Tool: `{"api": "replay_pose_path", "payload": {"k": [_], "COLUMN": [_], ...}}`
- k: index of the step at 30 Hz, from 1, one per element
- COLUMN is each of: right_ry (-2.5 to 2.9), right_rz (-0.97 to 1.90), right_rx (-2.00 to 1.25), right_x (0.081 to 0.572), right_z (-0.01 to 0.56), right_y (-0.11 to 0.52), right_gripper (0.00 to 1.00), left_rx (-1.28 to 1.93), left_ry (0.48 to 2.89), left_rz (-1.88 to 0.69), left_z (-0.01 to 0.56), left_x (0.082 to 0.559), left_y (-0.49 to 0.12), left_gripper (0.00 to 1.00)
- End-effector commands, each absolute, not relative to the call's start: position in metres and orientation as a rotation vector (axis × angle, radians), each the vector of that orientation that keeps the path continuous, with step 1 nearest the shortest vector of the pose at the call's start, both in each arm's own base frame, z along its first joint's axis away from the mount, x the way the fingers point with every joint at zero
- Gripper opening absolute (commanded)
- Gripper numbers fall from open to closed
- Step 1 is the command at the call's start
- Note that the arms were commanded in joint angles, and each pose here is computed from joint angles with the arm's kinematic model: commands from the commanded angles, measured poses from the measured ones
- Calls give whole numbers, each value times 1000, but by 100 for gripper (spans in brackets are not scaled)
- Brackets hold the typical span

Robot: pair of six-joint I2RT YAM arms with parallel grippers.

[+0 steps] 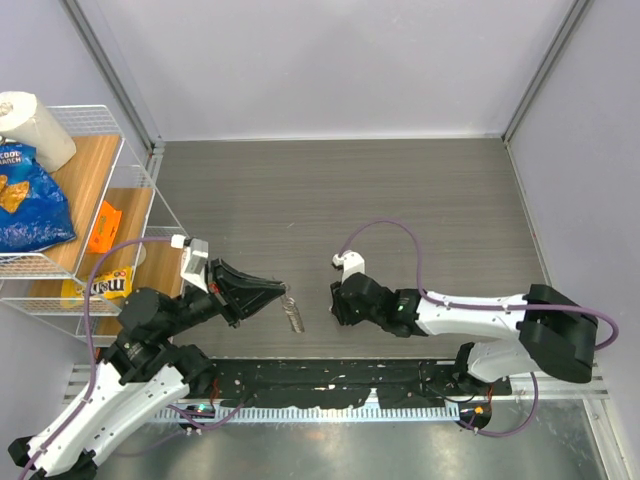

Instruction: Put the keys on the keyring

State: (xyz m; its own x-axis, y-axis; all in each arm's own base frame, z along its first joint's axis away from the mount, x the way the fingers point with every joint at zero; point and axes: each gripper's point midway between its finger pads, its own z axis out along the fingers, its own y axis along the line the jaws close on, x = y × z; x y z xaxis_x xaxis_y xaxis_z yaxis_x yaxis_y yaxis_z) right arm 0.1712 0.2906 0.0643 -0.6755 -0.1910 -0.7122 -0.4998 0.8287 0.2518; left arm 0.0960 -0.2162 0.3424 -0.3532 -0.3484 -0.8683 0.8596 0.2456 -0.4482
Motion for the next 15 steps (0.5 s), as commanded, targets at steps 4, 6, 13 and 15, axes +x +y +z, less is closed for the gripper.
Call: {"api": "replay_pose_path", "payload": {"k": [4,6,13,15], "right_ry": [2269,2267,2253,2247], "right_rz": [520,506,420,413], "right_rx": [-611,-612,-609,-607], "right_x": [162,163,170,172], "right_z": [57,54,47,46], "right_y": [307,308,305,306], "right_gripper": [36,36,37,37], "left_rx": [537,540,540,541], "left_ry": [1346,1349,1350,1350], "left_rz": [-1392,-1391,-1391,-1390], "left_z": [357,357,356,356], "left_x": [93,93,94,94], "left_y": [-218,-218,-219,-219], "left_gripper": [0,0,0,0]}}
